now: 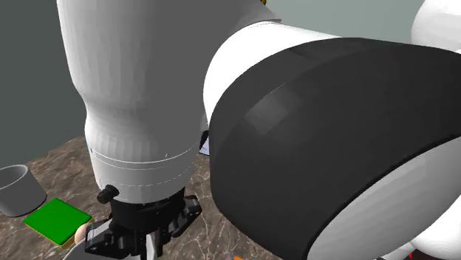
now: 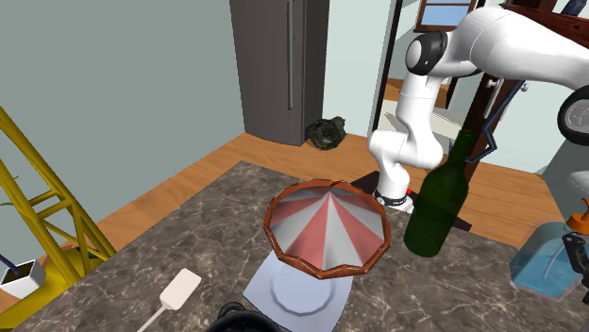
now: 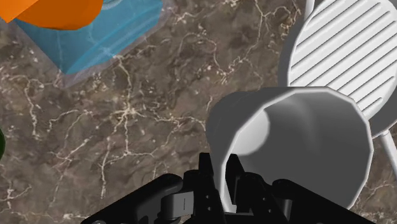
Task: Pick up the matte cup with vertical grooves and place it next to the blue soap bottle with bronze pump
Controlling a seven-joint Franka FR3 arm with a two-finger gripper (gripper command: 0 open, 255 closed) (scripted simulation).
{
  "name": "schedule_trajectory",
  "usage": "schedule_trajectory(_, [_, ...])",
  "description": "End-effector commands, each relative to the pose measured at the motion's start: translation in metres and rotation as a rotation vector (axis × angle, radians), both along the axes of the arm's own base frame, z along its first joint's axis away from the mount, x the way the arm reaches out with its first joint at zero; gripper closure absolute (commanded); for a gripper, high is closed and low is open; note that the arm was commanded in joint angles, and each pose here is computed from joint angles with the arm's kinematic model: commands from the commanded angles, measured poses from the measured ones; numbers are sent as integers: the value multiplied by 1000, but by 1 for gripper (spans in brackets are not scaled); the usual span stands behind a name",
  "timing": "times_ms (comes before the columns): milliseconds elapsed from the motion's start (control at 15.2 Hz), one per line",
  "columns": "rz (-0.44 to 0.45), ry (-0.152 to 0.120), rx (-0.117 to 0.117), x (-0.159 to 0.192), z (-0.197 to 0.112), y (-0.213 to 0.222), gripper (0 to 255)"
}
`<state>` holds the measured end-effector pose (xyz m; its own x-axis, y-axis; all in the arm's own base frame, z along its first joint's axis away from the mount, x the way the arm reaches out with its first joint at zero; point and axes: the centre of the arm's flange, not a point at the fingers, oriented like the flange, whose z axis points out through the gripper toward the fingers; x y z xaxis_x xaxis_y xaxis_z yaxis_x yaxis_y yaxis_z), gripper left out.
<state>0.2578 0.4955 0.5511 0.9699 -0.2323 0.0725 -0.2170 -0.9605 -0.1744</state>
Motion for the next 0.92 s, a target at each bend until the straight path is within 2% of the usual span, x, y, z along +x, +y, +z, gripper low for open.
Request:
schedule_trajectory(0, [0, -1, 1, 1, -10, -1, 255])
schedule_trajectory(528, [0, -1, 1, 1, -52, -1, 255])
schedule_trajectory(858, [0, -1, 1, 1, -55, -1, 255])
